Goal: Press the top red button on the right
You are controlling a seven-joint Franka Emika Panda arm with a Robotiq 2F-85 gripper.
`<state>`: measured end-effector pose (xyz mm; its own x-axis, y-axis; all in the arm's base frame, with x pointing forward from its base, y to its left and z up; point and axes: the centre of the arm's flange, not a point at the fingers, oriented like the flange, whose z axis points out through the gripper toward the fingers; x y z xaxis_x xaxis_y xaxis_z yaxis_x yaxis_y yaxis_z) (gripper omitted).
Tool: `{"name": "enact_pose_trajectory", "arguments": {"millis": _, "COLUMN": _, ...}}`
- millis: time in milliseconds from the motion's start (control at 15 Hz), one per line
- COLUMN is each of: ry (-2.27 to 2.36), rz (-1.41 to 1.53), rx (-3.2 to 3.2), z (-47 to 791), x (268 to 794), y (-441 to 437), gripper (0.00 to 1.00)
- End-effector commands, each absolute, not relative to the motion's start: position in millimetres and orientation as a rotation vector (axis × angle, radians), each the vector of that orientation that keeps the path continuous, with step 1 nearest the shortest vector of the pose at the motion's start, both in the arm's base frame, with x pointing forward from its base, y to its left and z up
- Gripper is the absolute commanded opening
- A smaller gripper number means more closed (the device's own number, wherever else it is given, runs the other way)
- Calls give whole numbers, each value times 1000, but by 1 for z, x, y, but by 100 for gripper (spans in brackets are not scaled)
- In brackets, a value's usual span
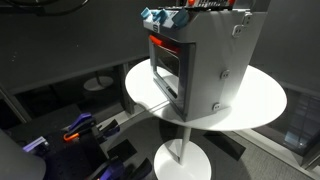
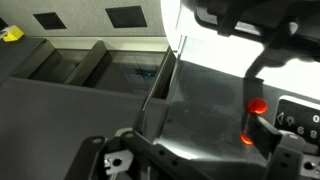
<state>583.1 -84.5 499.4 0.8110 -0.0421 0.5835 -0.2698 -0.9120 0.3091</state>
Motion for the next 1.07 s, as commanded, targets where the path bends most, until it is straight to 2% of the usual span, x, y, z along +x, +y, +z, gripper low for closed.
{"name": "enact_pose_trajectory", "arguments": {"millis": 0, "ry": -234, "rz": 834, "rx": 2611, "z": 506, "x": 570, "y": -80, "gripper": 100}}
{"name": "enact_pose_trajectory", "arguments": {"millis": 1000, "ry": -264, "rz": 848, "rx": 2695, "z": 525, "x": 528, "y": -68, "gripper": 100}}
